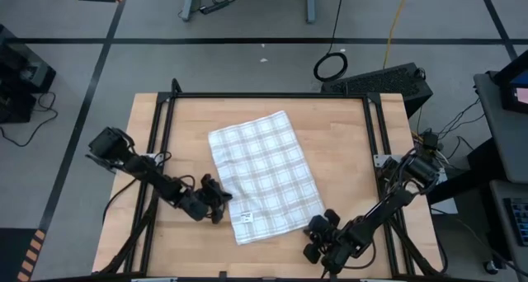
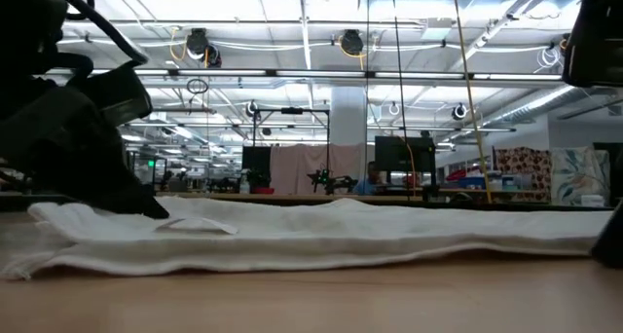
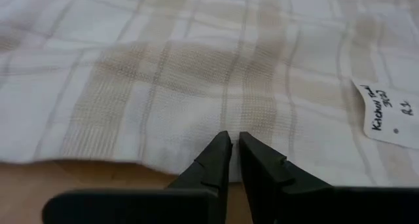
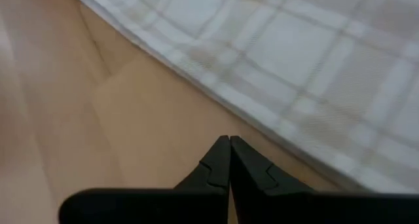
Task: Roll towel
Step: Roll the towel
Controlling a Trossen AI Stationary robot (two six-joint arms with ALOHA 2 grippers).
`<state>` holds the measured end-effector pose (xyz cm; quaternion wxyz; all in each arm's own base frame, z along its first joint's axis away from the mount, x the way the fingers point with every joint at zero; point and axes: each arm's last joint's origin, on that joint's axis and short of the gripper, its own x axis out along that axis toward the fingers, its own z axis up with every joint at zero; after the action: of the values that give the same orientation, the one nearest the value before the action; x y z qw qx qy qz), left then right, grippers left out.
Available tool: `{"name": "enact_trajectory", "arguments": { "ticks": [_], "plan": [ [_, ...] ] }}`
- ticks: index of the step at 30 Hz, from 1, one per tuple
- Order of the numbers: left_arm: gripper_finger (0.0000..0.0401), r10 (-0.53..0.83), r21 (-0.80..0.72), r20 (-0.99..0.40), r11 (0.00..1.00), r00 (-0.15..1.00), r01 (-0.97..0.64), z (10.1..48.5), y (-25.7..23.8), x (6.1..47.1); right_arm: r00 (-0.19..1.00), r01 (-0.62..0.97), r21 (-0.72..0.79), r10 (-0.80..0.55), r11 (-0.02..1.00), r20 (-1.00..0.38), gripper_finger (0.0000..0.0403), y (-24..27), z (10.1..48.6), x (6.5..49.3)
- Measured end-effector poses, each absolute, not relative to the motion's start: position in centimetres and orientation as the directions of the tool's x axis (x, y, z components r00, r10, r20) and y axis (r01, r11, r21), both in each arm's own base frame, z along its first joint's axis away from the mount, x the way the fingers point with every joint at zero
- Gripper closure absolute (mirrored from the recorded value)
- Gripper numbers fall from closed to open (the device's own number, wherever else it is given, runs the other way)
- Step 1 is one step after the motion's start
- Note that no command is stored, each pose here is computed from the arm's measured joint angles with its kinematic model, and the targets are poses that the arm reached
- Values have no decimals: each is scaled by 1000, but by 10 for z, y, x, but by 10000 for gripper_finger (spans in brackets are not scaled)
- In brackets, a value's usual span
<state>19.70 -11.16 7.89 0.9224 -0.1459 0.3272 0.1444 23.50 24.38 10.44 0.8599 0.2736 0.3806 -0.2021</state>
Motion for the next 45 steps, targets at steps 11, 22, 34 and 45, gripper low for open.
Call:
{"name": "enact_trajectory", "arguments": {
  "ticks": [11, 22, 34, 45],
  "plan": [
    [357, 49, -160, -753, 953, 656, -255, 99, -106, 180, 664, 439, 277, -101, 855, -741, 403, 267, 143, 259],
    [357, 31, -316, -656, 896, 754, -312, 136, -104, 169, 564, 494, -147, -445, 857, -695, 403, 225, 155, 273],
    [357, 275, -119, -730, 851, 626, -512, 99, -86, 180, 415, 604, -53, -371, 795, -831, 403, 183, 112, 271],
    [357, 353, -5, -666, 879, 657, -477, 97, -70, 197, 497, 726, 181, -325, 663, -804, 403, 215, 110, 250]
  ]
}}
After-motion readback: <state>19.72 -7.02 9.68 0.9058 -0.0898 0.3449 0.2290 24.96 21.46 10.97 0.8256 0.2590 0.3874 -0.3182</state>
